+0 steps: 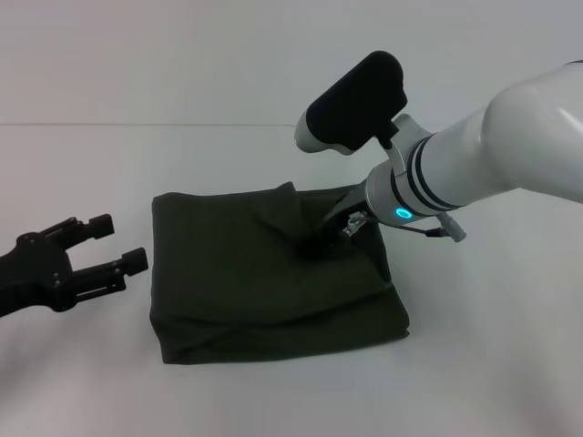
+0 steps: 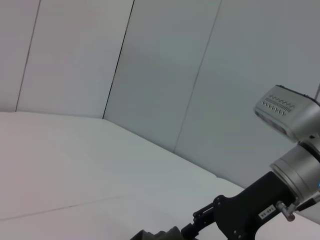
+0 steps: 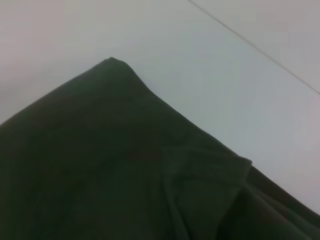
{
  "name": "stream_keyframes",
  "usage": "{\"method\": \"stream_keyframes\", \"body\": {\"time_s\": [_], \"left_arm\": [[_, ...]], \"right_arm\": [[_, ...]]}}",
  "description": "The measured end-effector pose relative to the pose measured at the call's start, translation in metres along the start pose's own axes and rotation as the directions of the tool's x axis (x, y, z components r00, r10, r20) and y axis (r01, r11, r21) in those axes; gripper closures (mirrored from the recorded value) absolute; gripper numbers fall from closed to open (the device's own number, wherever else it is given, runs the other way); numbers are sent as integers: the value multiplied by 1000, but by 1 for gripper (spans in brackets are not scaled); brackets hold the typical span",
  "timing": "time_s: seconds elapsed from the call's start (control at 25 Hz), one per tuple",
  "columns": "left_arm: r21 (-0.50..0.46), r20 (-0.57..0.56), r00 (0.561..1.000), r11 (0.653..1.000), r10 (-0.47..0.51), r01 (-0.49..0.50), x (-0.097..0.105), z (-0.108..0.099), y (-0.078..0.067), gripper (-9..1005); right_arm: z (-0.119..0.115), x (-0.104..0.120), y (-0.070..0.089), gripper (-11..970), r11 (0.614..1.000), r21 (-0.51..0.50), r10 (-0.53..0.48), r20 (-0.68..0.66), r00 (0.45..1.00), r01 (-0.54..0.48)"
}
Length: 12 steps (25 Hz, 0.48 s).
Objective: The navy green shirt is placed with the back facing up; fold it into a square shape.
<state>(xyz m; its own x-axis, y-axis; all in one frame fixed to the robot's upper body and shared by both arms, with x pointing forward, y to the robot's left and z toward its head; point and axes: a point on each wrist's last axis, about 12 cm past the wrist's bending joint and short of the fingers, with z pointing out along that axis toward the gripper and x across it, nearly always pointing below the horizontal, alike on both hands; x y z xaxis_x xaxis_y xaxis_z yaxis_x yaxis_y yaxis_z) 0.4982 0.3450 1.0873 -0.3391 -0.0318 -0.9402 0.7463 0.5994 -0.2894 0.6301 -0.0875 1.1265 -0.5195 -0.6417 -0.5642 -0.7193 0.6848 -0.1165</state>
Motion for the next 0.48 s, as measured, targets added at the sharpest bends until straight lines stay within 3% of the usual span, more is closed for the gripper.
{"method": "stream_keyframes", "body": {"time_s": [0.48], "left_arm": [[-1,8,1000,1000,-2,2,0,0,-1,92]], "right_arm": [[2,7,-9,78,999,28,38,1,999,-38]]}}
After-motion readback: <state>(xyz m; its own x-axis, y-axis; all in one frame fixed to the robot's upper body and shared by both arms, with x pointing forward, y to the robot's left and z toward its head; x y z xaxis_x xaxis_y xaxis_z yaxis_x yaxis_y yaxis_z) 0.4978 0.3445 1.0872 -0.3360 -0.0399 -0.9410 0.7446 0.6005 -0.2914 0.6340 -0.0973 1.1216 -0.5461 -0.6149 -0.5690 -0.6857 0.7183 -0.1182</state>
